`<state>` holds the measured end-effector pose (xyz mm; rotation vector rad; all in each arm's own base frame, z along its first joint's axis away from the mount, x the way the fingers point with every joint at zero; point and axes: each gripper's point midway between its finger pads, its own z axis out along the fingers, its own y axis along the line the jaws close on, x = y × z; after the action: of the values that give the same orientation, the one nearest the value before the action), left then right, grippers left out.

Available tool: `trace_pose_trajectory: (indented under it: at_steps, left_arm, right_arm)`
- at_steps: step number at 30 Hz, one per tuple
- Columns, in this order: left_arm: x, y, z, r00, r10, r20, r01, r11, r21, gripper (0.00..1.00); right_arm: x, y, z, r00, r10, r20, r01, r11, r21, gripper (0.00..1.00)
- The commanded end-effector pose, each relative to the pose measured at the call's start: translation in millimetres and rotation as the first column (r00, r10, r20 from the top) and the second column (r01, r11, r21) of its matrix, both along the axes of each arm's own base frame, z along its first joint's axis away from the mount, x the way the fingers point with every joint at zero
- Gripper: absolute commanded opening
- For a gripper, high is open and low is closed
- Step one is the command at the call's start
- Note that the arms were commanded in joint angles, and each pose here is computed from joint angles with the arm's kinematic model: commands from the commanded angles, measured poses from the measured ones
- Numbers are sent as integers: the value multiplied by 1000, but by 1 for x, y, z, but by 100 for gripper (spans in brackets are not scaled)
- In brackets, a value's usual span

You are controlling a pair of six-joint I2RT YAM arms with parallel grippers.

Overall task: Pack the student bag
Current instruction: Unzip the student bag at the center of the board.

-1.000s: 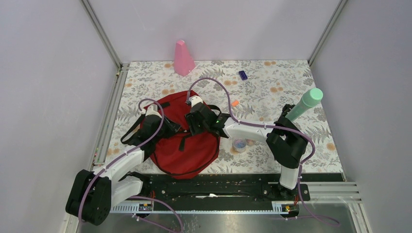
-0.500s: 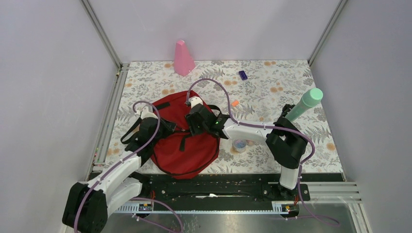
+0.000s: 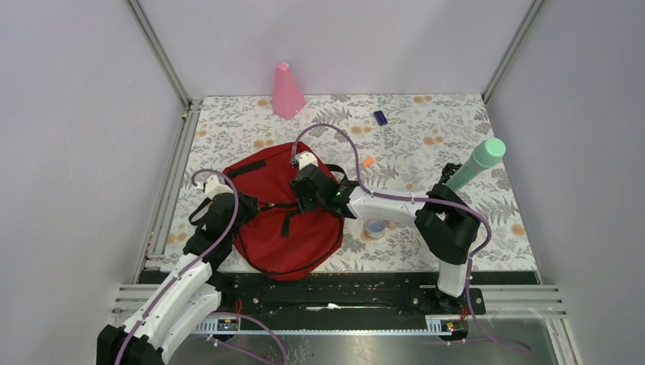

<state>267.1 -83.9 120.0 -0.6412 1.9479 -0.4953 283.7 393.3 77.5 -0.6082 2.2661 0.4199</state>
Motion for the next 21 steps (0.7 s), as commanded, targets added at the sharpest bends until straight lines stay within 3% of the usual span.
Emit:
trace_pose_trajectory:
  at_steps: [1,21]
  left_arm:
    - [-10,30,-7,995,94,-44,-89,991,97,0]
    - [-42,95,-15,934,350,-65,-345,935,81,0]
  right_arm:
    - [-1,-22,-18,999,-45,4,46,993,-111,53]
    - [1,-25,-12,998,-64,21,66,992,-112,53]
